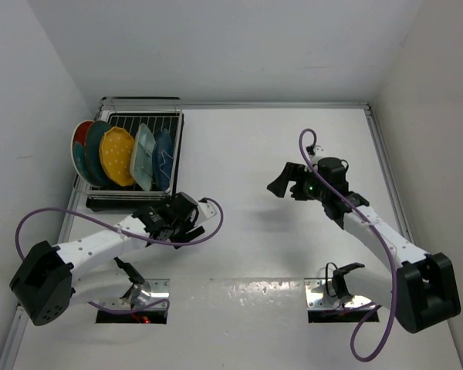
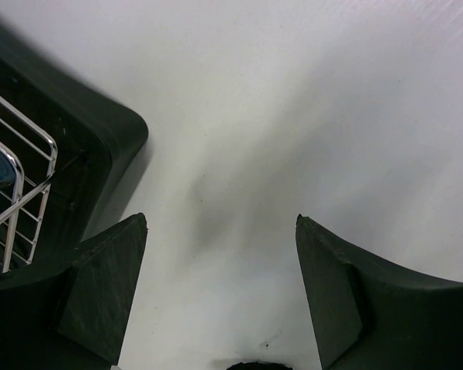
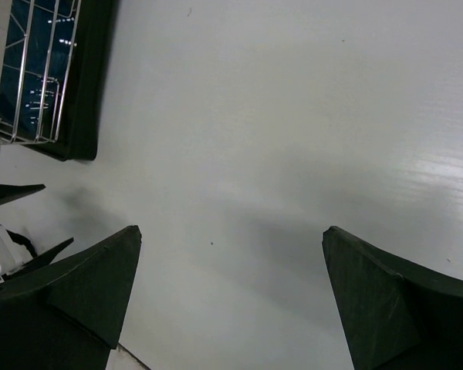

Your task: Load the plates into the dish rack

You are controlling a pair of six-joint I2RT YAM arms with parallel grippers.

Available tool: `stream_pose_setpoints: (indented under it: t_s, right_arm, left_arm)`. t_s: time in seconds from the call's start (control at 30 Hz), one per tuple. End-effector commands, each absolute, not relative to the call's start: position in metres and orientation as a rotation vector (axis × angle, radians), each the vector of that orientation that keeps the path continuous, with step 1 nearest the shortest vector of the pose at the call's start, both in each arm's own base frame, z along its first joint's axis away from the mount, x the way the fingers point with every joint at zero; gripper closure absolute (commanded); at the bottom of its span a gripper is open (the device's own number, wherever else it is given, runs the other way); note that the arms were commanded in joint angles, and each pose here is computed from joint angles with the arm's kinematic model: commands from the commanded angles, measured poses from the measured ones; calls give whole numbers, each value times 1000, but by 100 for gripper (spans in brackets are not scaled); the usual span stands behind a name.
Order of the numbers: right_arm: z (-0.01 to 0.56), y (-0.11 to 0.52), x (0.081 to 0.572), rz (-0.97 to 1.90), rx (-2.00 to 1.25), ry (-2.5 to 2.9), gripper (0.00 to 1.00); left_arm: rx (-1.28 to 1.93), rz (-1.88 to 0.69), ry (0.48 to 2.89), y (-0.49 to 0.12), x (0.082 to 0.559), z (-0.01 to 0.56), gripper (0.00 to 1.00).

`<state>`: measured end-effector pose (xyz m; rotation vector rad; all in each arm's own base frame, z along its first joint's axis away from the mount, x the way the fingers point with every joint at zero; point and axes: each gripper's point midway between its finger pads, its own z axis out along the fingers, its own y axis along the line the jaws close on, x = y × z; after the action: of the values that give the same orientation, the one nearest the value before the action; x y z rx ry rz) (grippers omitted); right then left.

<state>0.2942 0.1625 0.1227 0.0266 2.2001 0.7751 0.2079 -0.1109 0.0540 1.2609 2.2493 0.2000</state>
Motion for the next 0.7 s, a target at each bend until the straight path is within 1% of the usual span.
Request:
stream_pose_setpoints:
  t_s: [0.0, 0.67]
  right_arm:
    - [134, 158, 300, 750, 35, 2134, 0]
    - [130, 159, 303, 747, 39, 2156, 0]
  left_arm:
    - [1248, 155, 2238, -119, 212, 60, 18]
    - [1232, 155, 2237, -118, 215, 61, 18]
